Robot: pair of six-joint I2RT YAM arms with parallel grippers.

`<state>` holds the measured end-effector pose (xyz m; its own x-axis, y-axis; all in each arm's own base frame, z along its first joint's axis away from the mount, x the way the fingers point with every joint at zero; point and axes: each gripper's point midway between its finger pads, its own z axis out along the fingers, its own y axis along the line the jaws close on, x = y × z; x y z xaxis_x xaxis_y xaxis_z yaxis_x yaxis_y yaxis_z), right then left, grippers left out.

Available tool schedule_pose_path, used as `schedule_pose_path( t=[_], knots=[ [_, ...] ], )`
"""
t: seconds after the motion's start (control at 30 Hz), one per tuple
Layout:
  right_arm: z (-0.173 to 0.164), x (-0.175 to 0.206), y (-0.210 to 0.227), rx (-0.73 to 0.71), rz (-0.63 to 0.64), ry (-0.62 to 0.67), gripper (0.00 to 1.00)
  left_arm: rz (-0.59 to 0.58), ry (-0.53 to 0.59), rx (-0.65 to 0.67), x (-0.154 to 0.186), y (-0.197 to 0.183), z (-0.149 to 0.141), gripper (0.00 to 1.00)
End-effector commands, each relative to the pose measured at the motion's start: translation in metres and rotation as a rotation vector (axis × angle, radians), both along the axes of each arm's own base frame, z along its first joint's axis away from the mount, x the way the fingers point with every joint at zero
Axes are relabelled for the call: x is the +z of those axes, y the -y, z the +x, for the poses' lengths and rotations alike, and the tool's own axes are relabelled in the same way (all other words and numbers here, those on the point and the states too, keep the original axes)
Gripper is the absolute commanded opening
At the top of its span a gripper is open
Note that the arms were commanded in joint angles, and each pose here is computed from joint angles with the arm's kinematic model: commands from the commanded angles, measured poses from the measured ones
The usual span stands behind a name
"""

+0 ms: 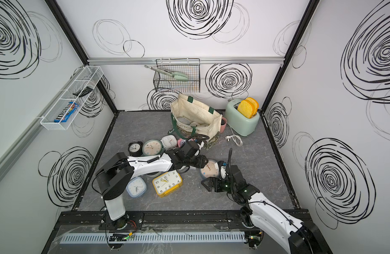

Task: Put the alarm clock into the canvas bag
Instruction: Adjust the alarm at the center of the board.

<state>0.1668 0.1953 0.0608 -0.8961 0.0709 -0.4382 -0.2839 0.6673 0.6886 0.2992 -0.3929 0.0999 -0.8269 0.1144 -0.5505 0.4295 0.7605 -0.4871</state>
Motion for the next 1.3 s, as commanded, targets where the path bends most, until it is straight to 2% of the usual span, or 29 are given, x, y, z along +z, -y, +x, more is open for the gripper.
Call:
schedule_pose_path(
  t=[0.0, 0.13, 0.27, 0.43, 0.57, 0.67, 0.8, 0.9, 1.0, 1.13, 1.27],
  knots=[
    [0.015, 0.026, -0.013, -0.011, 0.031, 0.090, 0.97, -0.139, 0.110, -0.018, 0.079, -0.013, -0.002, 0.58],
    [0.021, 0.036, -0.020, -0.017, 0.058, 0.144, 0.97, -0.177, 0.183, 0.030, 0.129, -0.059, -0.014, 0.64],
    [0.029, 0.035, -0.024, -0.011, 0.037, 0.163, 0.97, -0.236, 0.220, 0.097, 0.154, -0.117, -0.031, 0.66],
    [0.034, 0.037, -0.036, 0.055, -0.029, 0.134, 0.97, -0.229, 0.260, 0.155, 0.164, -0.176, -0.054, 0.72],
    [0.025, 0.040, -0.033, 0.092, -0.071, 0.099, 0.97, -0.212, 0.299, 0.152, 0.161, -0.203, -0.075, 0.85],
    [0.018, 0.035, -0.020, 0.068, -0.113, 0.082, 0.97, -0.229, 0.306, 0.123, 0.152, -0.210, -0.090, 0.99],
    [0.022, 0.038, 0.005, -0.041, -0.171, 0.132, 0.97, -0.294, 0.303, 0.075, 0.140, -0.206, -0.106, 0.96],
    [0.031, 0.040, 0.027, -0.166, -0.223, 0.161, 0.97, -0.341, 0.342, 0.041, 0.151, -0.203, -0.113, 0.96],
    [0.035, 0.035, 0.037, -0.223, -0.264, 0.148, 0.97, -0.351, 0.366, 0.030, 0.153, -0.203, -0.114, 0.96],
    [0.041, 0.021, 0.040, -0.227, -0.325, 0.144, 0.97, -0.347, 0.352, 0.029, 0.149, -0.203, -0.112, 0.96],
    [0.055, 0.024, 0.029, -0.230, -0.260, 0.151, 0.97, -0.350, 0.349, 0.043, 0.148, -0.205, -0.108, 0.96]
  ],
)
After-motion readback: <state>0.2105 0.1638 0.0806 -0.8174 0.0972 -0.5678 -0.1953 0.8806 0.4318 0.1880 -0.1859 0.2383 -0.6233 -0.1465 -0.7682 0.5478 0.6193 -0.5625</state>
